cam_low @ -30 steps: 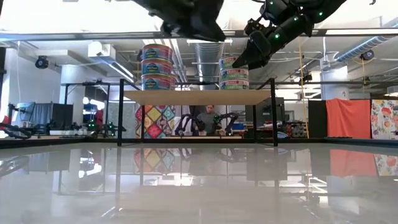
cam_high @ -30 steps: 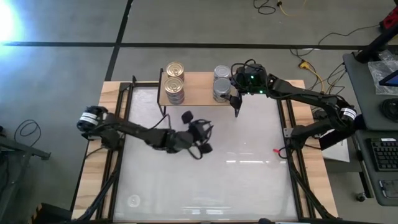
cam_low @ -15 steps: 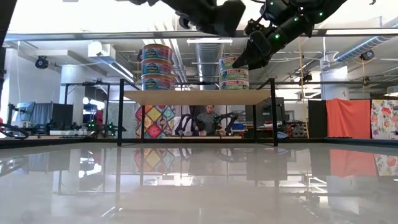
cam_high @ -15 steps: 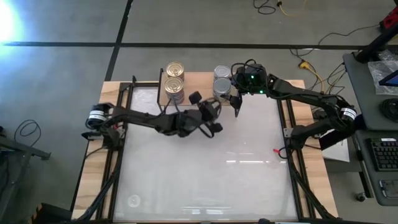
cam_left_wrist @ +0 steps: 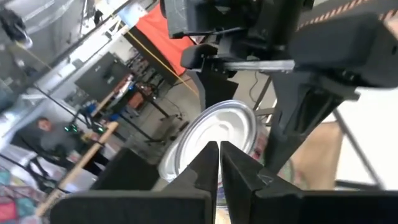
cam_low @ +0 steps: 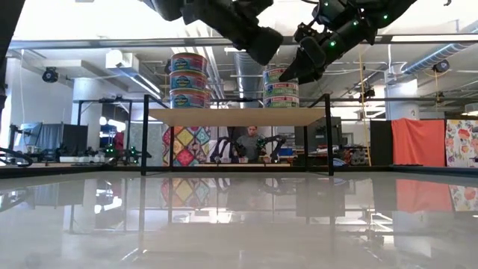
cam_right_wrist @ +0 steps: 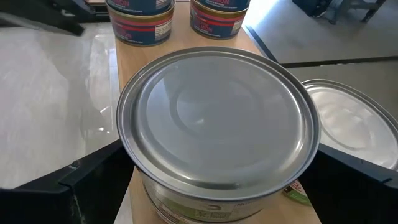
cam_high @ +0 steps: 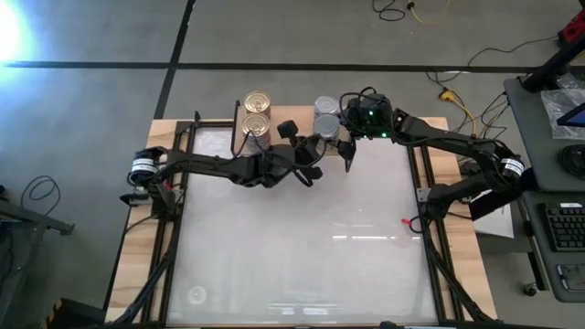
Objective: Stack canned seafood by type on shelf
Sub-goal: Stack the green tuna can on top of the other green tuna on the shelf
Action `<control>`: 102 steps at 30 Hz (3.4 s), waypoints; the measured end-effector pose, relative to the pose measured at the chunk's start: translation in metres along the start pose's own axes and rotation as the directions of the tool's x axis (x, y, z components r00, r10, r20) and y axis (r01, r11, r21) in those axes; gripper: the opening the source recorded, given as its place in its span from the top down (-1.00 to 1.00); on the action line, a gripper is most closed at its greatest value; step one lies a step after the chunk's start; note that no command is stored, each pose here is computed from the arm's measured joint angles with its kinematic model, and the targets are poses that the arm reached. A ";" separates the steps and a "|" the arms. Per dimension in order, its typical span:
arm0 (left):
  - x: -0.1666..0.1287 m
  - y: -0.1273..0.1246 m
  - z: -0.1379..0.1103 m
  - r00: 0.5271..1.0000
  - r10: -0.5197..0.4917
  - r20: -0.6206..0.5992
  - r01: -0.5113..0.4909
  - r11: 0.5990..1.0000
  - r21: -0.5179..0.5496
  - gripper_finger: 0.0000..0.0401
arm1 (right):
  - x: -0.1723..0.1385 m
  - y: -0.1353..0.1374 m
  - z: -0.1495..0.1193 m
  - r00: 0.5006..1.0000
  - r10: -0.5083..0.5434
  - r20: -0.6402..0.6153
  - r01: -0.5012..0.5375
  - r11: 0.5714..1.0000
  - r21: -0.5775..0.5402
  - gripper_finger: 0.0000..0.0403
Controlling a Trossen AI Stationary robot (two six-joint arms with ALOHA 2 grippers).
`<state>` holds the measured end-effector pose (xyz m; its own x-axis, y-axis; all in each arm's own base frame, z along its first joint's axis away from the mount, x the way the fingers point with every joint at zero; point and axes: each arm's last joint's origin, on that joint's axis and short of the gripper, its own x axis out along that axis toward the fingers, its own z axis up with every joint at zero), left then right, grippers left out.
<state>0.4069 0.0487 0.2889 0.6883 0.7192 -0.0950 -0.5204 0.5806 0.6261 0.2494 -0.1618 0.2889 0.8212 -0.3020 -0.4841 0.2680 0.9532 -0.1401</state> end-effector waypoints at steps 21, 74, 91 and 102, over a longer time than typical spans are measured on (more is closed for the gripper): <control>0.044 -0.012 0.015 0.991 -0.053 -0.127 0.100 0.913 0.396 1.00 | 0.000 0.000 -0.001 1.000 -0.001 -0.008 0.002 0.999 0.039 -0.99; 0.067 0.038 0.032 0.941 -0.219 -0.257 0.272 0.943 0.194 1.00 | -0.020 0.006 -0.007 0.995 0.024 -0.100 -0.017 0.997 0.072 -0.98; -0.001 0.061 0.084 0.909 -0.237 -0.343 0.278 0.958 0.076 1.00 | -0.039 0.003 0.004 0.990 -0.135 -0.041 0.137 0.989 0.061 -0.99; -0.043 0.044 0.094 0.891 -0.243 -0.384 0.295 0.952 0.082 1.00 | -0.060 0.002 0.012 0.964 -0.265 -0.001 0.265 0.962 0.073 -0.99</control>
<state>0.4020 0.0077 0.3933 0.5459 0.6458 -0.5337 -0.2506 0.7337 0.6315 0.2066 -0.1419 0.3278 0.7200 -0.5441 -0.4308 0.5120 0.8355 -0.1995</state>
